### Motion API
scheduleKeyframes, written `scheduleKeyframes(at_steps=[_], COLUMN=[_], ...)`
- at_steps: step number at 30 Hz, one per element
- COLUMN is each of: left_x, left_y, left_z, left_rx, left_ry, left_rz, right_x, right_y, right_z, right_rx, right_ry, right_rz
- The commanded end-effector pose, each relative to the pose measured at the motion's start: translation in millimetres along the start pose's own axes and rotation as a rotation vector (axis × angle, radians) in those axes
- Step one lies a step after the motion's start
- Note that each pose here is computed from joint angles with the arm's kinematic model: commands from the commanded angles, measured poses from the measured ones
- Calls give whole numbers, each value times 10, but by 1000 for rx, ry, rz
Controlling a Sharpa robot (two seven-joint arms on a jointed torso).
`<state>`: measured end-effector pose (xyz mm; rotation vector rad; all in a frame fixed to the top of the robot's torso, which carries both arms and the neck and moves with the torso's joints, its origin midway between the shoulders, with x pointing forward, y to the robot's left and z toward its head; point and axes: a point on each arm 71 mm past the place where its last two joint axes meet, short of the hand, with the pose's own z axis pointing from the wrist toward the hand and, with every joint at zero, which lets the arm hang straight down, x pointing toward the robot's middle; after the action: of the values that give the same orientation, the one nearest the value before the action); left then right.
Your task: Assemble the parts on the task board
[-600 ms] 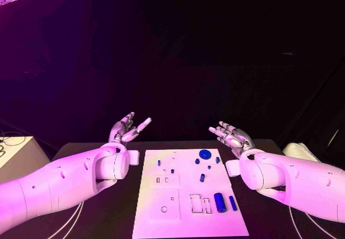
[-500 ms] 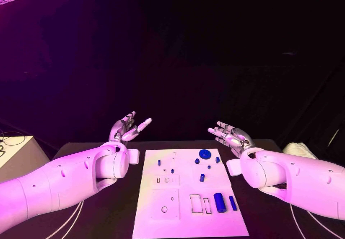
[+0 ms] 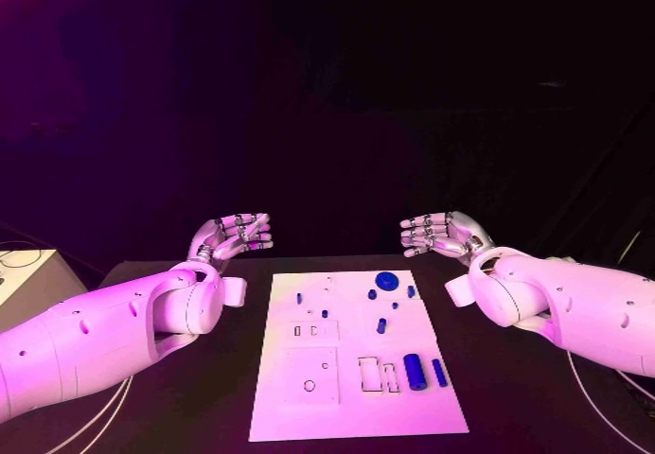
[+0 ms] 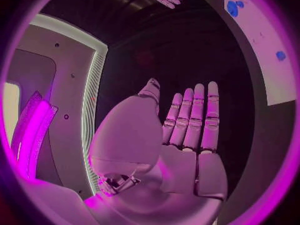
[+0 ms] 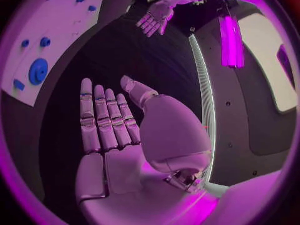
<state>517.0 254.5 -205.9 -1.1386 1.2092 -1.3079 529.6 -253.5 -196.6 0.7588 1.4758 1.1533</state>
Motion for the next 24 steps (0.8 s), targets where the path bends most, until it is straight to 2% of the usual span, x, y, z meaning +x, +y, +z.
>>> scheduleKeyframes(at_steps=[1, 8, 15, 20, 24], left_x=[58, 51, 168, 223, 274], left_y=[-81, -219, -439, -570, -645], left_z=[-39, -176, -391, -505, -578], left_rx=[26, 34, 54, 64, 68], left_ry=[108, 171, 273, 316, 342], left_rz=[10, 18, 13, 9, 3], right_x=[-10, -50, -47, -31, 7], right_y=[107, 222, 380, 468, 535], right_z=[33, 97, 163, 194, 202], right_rx=[-106, -119, -110, -115, -141], right_ry=[60, 126, 196, 206, 198], right_rz=[-287, -503, -801, -949, -1018])
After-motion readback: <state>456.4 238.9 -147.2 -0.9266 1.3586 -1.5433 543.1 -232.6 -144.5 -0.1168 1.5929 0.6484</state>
